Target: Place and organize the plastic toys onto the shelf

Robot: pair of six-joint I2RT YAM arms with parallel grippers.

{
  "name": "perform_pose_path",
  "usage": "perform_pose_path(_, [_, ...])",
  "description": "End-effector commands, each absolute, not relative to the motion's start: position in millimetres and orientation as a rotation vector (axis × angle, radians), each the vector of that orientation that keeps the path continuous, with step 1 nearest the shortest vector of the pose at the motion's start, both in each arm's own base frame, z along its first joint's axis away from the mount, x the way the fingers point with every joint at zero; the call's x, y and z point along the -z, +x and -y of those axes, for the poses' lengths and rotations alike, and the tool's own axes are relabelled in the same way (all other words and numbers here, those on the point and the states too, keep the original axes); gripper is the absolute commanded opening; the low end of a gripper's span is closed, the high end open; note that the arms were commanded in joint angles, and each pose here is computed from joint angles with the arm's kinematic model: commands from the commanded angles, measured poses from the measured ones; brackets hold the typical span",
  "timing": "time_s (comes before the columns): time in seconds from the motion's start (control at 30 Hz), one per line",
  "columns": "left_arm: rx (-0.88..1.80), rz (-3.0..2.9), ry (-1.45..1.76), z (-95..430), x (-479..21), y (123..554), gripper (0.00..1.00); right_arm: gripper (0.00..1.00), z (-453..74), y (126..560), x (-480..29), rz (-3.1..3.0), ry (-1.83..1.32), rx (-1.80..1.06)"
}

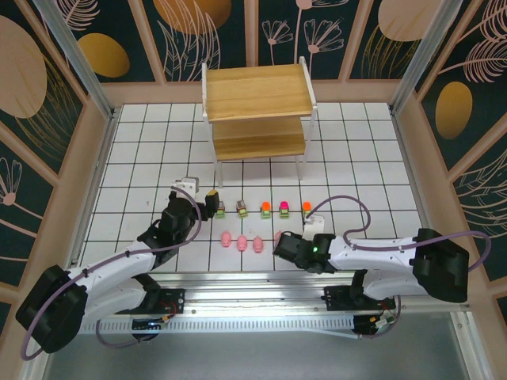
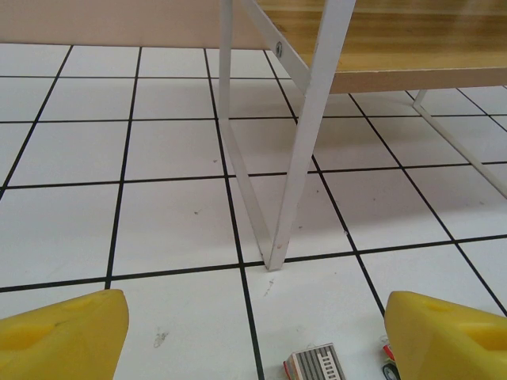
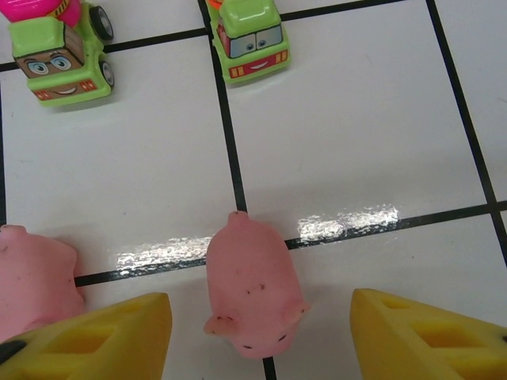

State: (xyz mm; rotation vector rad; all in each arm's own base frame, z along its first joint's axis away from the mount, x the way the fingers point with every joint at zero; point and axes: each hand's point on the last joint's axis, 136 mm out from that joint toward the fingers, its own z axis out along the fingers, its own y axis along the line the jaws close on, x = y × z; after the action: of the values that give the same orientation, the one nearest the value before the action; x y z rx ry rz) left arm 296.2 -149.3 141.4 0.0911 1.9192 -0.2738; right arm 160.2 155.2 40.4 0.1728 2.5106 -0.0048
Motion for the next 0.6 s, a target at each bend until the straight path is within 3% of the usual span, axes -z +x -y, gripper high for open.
perform_pose_path(0.0, [0.309, -1.899, 0.083, 155.9, -152.7, 299.7, 0.85, 0.58, -152.0, 162.9, -37.4, -2.507, 0.157, 0.031])
perform_pose_path(0.57, [0.310, -1.919, 0.097, 159.7, -147.7, 301.4, 0.86, 0.45, -151.7, 162.4, -31.3, -2.534, 0.127, 0.000])
